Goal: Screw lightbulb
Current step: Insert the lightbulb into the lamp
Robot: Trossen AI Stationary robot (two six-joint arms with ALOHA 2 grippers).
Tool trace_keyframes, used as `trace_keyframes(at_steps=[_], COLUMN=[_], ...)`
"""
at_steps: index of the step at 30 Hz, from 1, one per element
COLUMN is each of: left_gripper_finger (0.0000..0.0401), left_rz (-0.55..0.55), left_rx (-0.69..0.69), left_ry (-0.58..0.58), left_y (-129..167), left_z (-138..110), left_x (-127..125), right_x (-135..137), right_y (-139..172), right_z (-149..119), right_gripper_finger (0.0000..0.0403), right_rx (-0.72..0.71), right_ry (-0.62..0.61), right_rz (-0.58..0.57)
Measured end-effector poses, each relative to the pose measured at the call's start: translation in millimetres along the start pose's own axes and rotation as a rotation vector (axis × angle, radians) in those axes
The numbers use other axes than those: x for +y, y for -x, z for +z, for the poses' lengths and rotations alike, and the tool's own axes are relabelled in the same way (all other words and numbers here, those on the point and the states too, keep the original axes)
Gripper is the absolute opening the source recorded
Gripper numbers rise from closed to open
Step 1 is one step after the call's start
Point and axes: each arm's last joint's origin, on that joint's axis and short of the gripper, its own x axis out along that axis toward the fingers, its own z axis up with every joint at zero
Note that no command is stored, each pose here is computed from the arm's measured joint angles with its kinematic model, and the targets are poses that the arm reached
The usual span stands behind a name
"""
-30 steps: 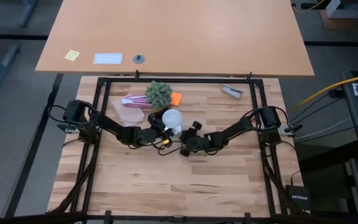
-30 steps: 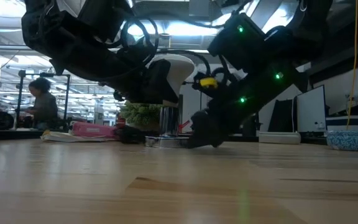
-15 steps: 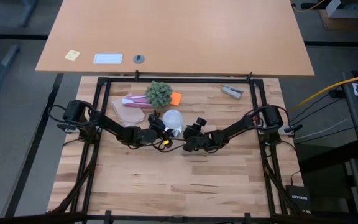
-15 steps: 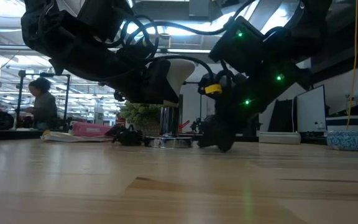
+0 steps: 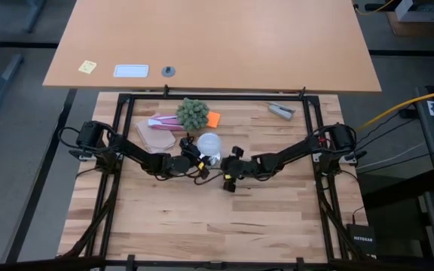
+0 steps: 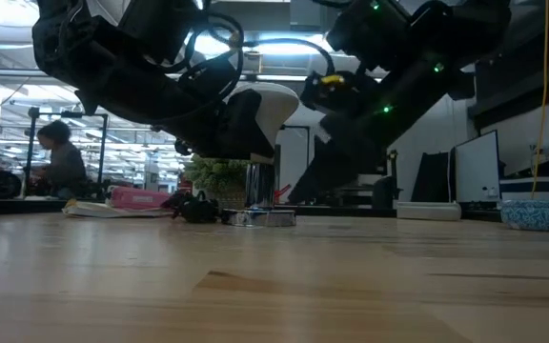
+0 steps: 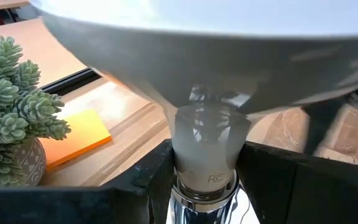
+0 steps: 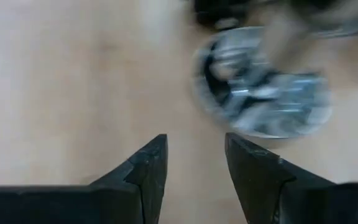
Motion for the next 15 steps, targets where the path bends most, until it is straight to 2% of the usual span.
trace_keyframes(at_steps=[3,6,11,15], left_gripper_finger=[0.015,0.015,0.015,0.015], left_rz=[0.0,0.0,0.0,0.001], left_rx=[0.0,0.0,0.0,-0.001], left_ry=[0.0,0.0,0.0,0.0], left_y=[0,0,0,0], left_z=[0,0,0,0], left_x=[0,0,0,0], right_x=[5,8,11,10], right_y=[-2,-9,-23,-31], right_z=[0,-2,-4,-9], right_gripper_finger=[0.0168,0.0168,0.0168,0.0168], right_rx=[0.001,-0.02,-0.089,-0.106], right_ry=[-0.005,0.005,0.011,0.006], right_rz=[0.124,0.17,0.186,0.114])
